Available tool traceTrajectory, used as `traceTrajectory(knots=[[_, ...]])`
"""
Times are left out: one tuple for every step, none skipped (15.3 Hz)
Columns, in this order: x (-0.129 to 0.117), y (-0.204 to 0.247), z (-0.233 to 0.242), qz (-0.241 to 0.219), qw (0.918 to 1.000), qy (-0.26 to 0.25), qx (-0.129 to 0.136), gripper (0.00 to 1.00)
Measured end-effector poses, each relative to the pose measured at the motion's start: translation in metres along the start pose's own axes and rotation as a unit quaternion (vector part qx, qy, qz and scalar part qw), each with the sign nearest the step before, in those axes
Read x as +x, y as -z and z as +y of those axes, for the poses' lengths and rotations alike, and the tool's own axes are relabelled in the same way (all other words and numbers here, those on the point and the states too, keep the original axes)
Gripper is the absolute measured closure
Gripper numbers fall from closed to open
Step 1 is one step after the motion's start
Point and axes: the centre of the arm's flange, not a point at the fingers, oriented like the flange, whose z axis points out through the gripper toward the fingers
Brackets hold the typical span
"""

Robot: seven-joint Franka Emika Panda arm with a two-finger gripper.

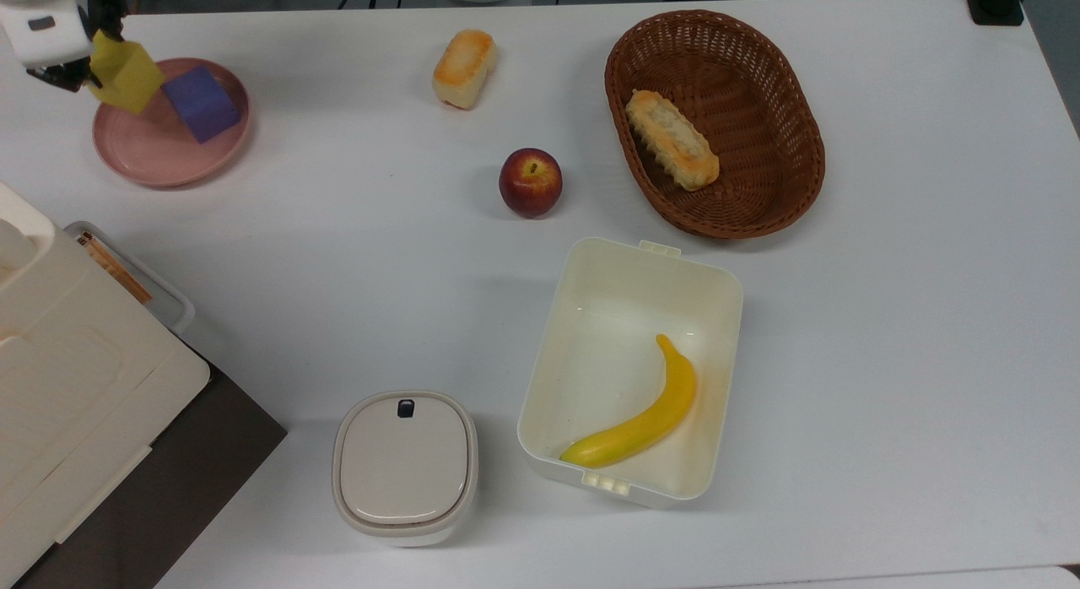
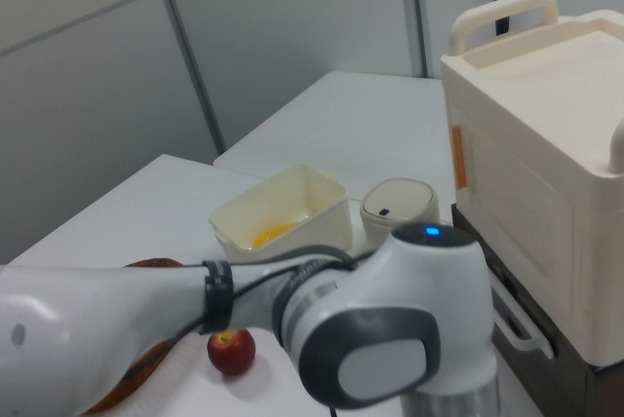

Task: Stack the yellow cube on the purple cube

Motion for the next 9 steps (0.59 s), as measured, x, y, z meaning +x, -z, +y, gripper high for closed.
traceTrajectory(knots=[[0.006, 0.012, -0.003, 0.001, 1.0000, 0.005, 0.006, 0.44], [0.013, 0.018, -0.004, 0.002, 0.9999, 0.010, 0.011, 0.44], [0.022, 0.024, -0.006, 0.003, 0.9997, 0.014, 0.018, 0.44], [0.032, 0.028, -0.006, 0.004, 0.9996, 0.016, 0.021, 0.44], [0.041, 0.030, -0.006, 0.004, 0.9995, 0.019, 0.023, 0.44], [0.050, 0.032, -0.005, 0.004, 0.9995, 0.020, 0.024, 0.44], [0.057, 0.034, -0.005, 0.004, 0.9995, 0.021, 0.025, 0.44], [0.062, 0.035, -0.004, 0.004, 0.9995, 0.019, 0.026, 0.44], [0.066, 0.035, -0.004, 0.004, 0.9995, 0.018, 0.026, 0.44]])
